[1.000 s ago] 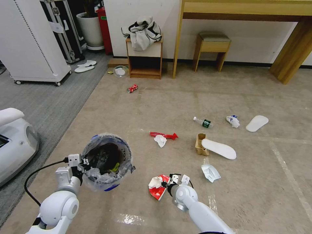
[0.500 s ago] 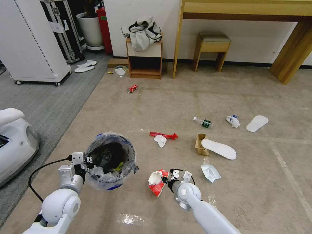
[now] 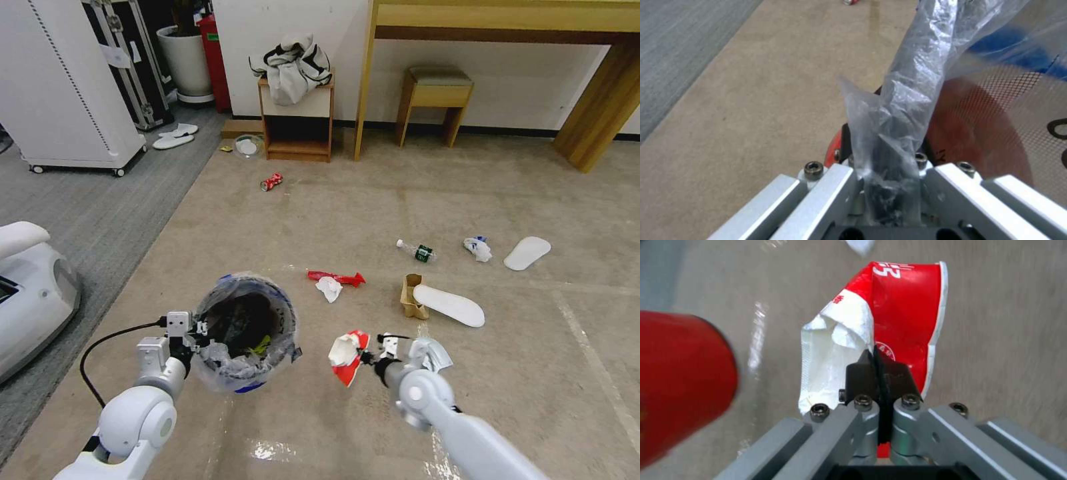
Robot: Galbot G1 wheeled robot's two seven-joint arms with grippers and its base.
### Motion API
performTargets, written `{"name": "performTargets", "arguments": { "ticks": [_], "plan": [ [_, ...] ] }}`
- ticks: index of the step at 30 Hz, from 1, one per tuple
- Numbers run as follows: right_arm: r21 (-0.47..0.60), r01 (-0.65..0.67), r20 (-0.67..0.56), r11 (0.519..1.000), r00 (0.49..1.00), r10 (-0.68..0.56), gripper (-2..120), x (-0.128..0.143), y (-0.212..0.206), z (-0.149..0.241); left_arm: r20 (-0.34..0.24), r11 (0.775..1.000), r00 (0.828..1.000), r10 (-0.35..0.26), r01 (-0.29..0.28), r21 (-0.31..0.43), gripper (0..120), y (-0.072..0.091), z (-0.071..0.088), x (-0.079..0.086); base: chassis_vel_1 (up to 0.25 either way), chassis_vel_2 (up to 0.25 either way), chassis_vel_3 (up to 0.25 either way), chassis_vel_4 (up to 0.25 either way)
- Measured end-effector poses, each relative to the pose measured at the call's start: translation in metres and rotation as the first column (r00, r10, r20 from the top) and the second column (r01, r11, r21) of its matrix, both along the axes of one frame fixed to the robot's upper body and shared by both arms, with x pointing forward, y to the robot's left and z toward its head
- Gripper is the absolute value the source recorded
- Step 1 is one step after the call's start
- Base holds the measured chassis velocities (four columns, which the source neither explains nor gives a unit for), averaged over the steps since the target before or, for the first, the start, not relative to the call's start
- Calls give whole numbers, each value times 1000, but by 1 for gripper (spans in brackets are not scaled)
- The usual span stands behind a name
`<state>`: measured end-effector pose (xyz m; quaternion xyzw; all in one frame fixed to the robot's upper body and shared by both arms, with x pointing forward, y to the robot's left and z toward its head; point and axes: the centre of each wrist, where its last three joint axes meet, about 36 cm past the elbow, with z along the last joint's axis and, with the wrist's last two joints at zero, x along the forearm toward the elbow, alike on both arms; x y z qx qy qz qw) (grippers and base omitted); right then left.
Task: Pick up the trash bin and place the garbage on the floor into it.
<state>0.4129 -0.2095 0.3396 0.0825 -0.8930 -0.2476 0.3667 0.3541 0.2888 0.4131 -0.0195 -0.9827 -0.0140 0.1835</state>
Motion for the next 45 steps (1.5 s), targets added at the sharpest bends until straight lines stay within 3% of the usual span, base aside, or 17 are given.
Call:
{"name": "performTargets", "arguments": {
  "ticks": [17, 25, 37, 45],
  "plan": [
    [47, -90, 255, 995, 964, 75, 0, -28, -27, 112, -8, 998, 998, -55, 55, 1, 1, -16, -4, -2, 0, 0, 0, 0],
    [77, -197, 411, 977, 899, 149, 0, -47, -40, 169, -18, 998, 998, -61, 61, 6, 1, -19, -11, -2, 0, 0, 0, 0],
    [89, -352, 483, 932, 833, 269, 0, -57, -34, 187, -11, 997, 997, -75, 75, 9, 1, -20, -12, -2, 0, 0, 0, 0],
    [108, -461, 497, 881, 792, 354, 0, -50, -4, 188, -5, 997, 997, -83, 83, -2, 1, -23, -8, -4, 0, 0, 0, 0]
  ]
}}
